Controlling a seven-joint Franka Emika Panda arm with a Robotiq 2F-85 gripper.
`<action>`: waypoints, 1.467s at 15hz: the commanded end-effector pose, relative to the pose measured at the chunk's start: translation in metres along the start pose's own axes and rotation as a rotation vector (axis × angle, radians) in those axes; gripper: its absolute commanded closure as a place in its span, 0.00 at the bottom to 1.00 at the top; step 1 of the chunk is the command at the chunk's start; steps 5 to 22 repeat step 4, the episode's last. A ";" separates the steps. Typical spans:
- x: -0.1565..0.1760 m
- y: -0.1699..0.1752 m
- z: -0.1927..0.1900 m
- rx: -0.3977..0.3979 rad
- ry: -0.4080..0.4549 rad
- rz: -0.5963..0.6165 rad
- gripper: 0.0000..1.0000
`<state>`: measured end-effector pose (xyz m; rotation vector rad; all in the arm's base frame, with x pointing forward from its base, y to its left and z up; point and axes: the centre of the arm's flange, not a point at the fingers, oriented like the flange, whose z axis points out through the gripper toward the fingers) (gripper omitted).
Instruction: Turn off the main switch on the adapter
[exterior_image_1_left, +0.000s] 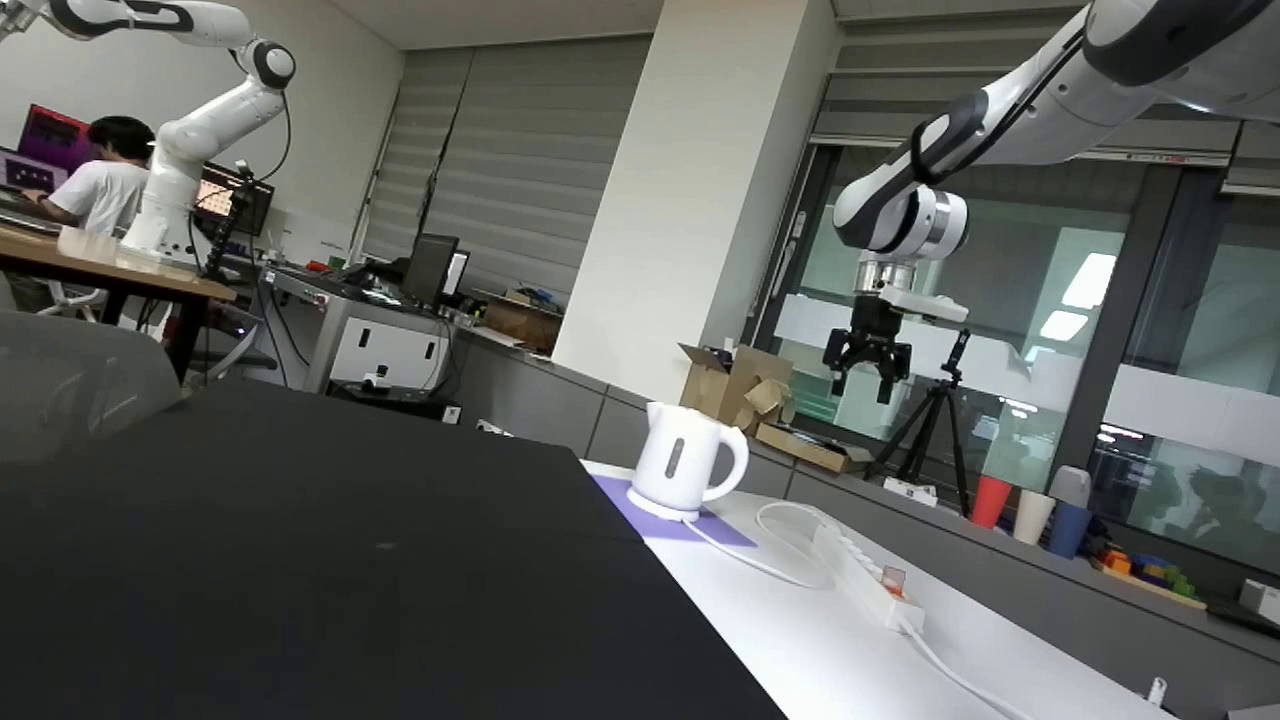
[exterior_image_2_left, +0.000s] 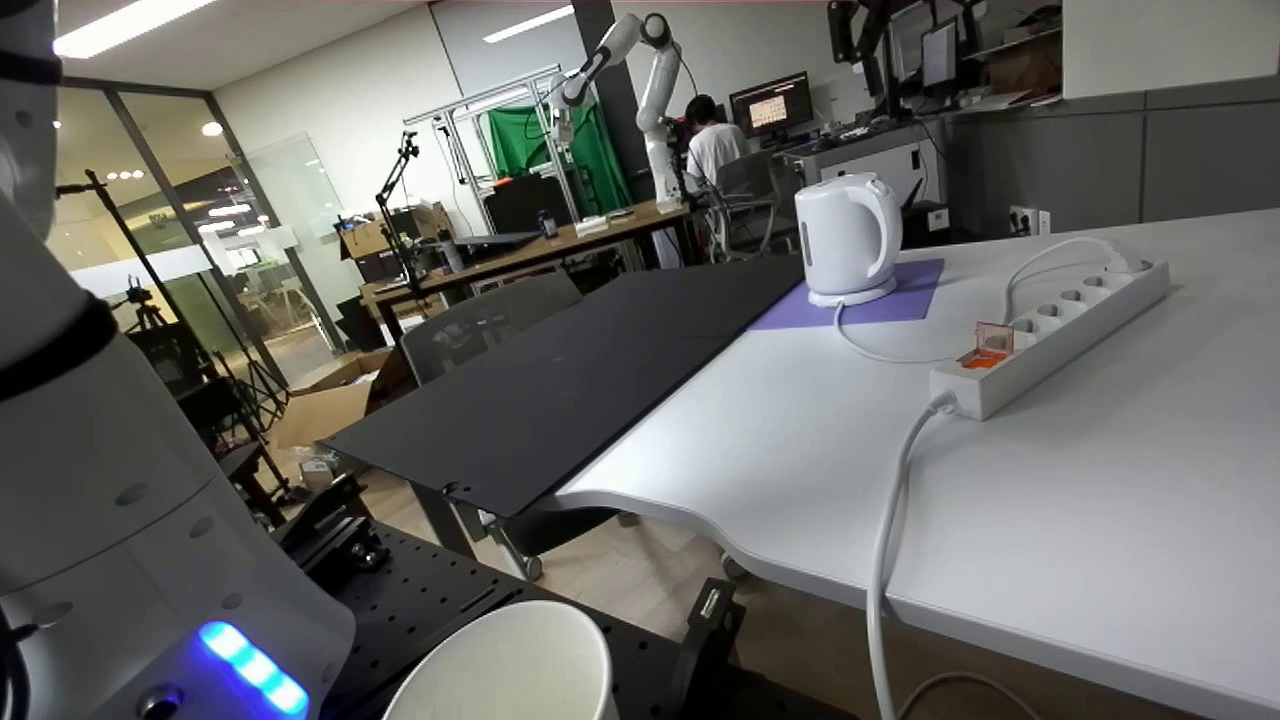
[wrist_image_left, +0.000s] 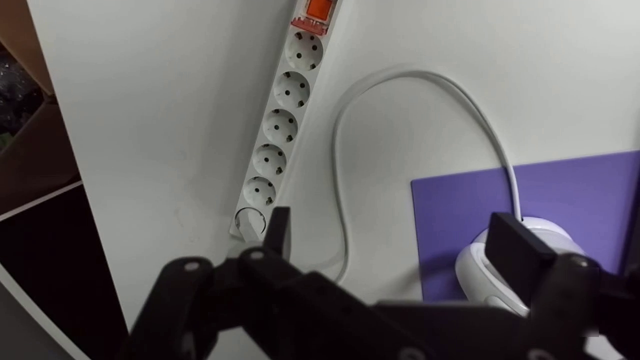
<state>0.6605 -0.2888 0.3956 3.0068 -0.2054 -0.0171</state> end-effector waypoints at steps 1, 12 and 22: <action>0.000 0.000 0.000 -0.002 -0.003 0.006 0.00; -0.001 0.000 0.001 -0.001 -0.006 0.010 0.00; -0.001 0.000 0.001 -0.001 -0.006 0.010 0.00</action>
